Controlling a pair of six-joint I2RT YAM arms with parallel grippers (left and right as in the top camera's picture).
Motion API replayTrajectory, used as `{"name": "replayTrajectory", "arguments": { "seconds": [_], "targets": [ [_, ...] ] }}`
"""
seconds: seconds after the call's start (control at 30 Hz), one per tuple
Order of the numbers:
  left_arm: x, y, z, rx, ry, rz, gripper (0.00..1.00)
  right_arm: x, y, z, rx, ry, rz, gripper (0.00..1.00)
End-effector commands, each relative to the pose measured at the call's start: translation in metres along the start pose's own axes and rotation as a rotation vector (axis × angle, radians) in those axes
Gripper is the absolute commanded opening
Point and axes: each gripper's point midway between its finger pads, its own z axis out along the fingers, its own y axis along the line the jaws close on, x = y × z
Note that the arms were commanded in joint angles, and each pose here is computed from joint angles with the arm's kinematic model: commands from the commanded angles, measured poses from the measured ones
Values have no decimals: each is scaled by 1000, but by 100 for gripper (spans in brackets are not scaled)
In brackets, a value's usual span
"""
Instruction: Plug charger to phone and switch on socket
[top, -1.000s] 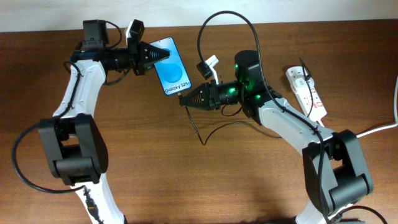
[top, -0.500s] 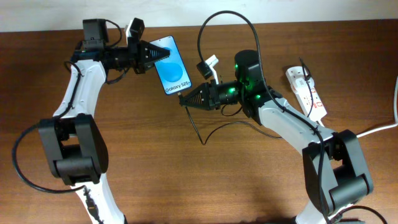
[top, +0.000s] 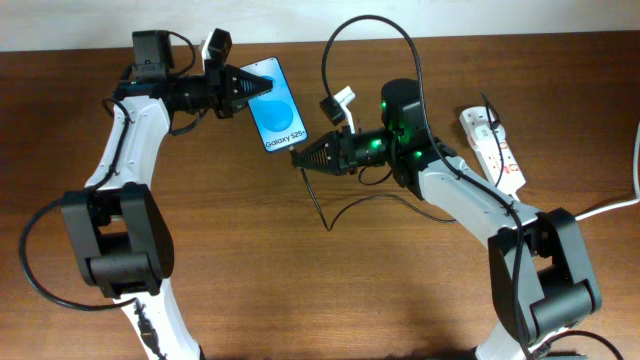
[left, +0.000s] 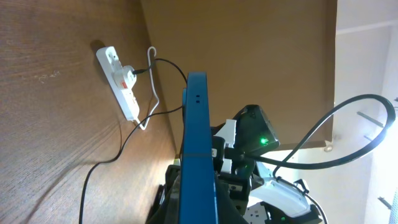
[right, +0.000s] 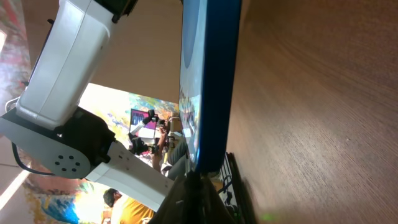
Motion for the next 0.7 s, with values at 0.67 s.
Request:
{"name": "replayTrajectory", "arguments": {
  "seconds": [0.67],
  "targets": [
    [9,-14,13,54,53,8,0,-5,-8,-5,19,-28,0,4]
  ]
}}
